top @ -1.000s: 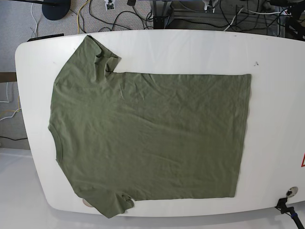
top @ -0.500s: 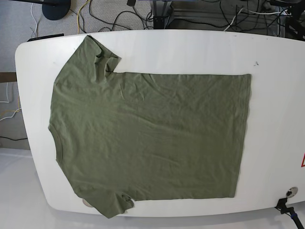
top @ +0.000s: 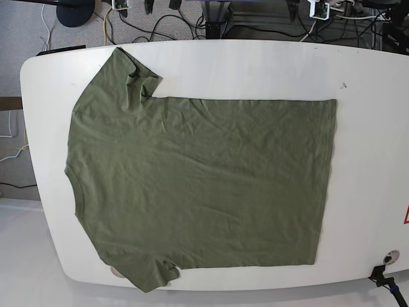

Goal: Fold the T-shirt properly

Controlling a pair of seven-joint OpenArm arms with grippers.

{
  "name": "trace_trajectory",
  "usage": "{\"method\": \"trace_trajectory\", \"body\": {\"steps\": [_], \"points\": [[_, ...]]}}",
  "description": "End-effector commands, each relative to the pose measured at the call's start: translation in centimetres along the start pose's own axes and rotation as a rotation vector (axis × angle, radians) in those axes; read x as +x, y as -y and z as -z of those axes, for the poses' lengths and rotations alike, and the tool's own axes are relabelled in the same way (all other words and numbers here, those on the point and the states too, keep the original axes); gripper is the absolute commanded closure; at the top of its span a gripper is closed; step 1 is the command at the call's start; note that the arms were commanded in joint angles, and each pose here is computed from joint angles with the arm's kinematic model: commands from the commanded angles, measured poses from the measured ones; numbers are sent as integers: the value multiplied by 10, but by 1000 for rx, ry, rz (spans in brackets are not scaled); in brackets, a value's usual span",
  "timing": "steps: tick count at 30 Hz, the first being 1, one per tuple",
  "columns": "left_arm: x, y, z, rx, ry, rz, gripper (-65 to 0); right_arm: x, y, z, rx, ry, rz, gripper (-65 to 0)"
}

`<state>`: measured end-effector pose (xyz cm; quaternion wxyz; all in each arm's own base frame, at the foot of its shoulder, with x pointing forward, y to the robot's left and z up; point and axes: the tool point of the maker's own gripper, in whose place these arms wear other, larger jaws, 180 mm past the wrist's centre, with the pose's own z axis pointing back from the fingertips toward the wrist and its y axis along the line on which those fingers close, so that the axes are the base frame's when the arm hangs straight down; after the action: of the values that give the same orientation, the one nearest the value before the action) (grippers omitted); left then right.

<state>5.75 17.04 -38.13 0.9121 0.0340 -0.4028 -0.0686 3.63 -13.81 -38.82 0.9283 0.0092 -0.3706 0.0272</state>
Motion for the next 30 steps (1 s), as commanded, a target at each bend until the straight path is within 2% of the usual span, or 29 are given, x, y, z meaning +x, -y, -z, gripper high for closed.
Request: {"method": "trace_trajectory", "body": {"steps": [1, 2, 6, 8, 9, 13, 15, 20, 24, 27, 30], "points": [[26, -6, 6, 17, 87, 1, -358, 15, 0, 2, 11, 52, 16, -343], [35, -12, 12, 30, 118, -23, -358, 24, 4, 8, 5, 82, 36, -343], [73, -31, 33, 50, 245, -231, -358, 65, 29, 29, -31, 219, 177, -343], [88, -39, 40, 39, 285, -270, -358, 83, 40, 35, -41, 276, 256, -346], [88, -39, 43, 26, 272, -289, -358, 87, 44, 38, -38, 279, 284, -346], [110, -57, 61, -21, 268, -380, -358, 100, 67, 47, 0, 271, 480, -344], [111, -71, 67, -21, 241, -461, -360, 105, 77, 48, 27, 263, 578, -344], [128, -90, 83, -59, 211, -481, -362, 108, 111, 47, 50, 227, 772, -344], [134, -98, 93, -94, 206, -541, -360, 103, 121, 46, 117, 178, 862, -344], [133, -101, 96, -95, 203, -566, -359, 82, 127, 53, 137, 116, 964, -344], [132, -102, 98, -92, 202, -568, -359, 66, 128, 58, 130, 75, 1002, -344]]}}
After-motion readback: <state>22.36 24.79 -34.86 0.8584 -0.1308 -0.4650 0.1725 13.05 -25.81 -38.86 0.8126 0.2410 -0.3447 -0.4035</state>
